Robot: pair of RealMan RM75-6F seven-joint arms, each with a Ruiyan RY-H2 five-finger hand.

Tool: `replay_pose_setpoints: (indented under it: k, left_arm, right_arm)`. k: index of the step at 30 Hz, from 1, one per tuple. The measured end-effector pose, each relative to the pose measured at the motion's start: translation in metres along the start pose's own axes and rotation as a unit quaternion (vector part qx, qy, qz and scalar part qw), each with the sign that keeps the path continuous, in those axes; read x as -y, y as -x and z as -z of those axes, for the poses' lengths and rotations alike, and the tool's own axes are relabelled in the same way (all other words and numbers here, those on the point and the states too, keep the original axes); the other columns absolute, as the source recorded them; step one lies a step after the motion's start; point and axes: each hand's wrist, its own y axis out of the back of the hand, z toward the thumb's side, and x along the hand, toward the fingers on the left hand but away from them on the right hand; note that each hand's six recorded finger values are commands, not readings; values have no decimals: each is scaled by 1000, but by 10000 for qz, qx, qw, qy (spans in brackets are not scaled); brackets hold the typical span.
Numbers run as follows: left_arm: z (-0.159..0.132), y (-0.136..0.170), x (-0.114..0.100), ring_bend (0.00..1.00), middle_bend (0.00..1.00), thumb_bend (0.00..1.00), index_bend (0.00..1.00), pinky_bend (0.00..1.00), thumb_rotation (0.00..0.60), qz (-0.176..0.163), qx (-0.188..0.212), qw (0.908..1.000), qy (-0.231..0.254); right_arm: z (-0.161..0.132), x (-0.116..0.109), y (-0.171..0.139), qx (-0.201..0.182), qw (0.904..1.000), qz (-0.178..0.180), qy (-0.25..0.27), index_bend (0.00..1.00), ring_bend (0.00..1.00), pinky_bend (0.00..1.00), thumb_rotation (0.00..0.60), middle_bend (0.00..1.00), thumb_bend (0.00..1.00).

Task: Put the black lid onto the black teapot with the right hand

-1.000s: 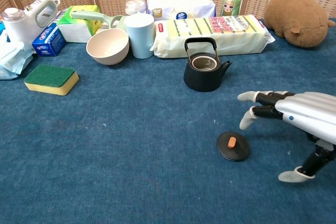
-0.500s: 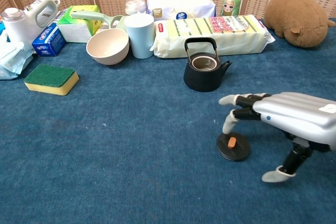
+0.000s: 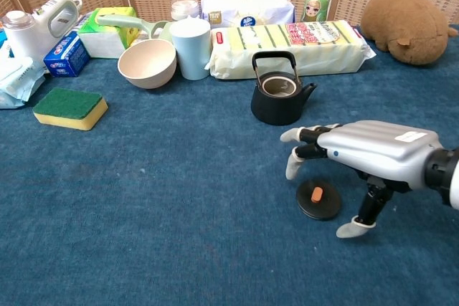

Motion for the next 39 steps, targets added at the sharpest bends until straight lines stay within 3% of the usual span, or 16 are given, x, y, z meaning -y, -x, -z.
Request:
replay_pose_setpoints:
  k: [7,39]
  left_arm:
    - [1,0,-1,0,0,142,0,48,600,-3,-10,10000,31]
    - [1,1,0,0,0,141,0,47,600,13,0,10000,67]
  right_arm:
    - [-1,2,7,-12,9999,-155,-14,282,24,29,600,26,179]
    - [10,3,20,162,9996,-212,112,347,42,91,600,52,229]
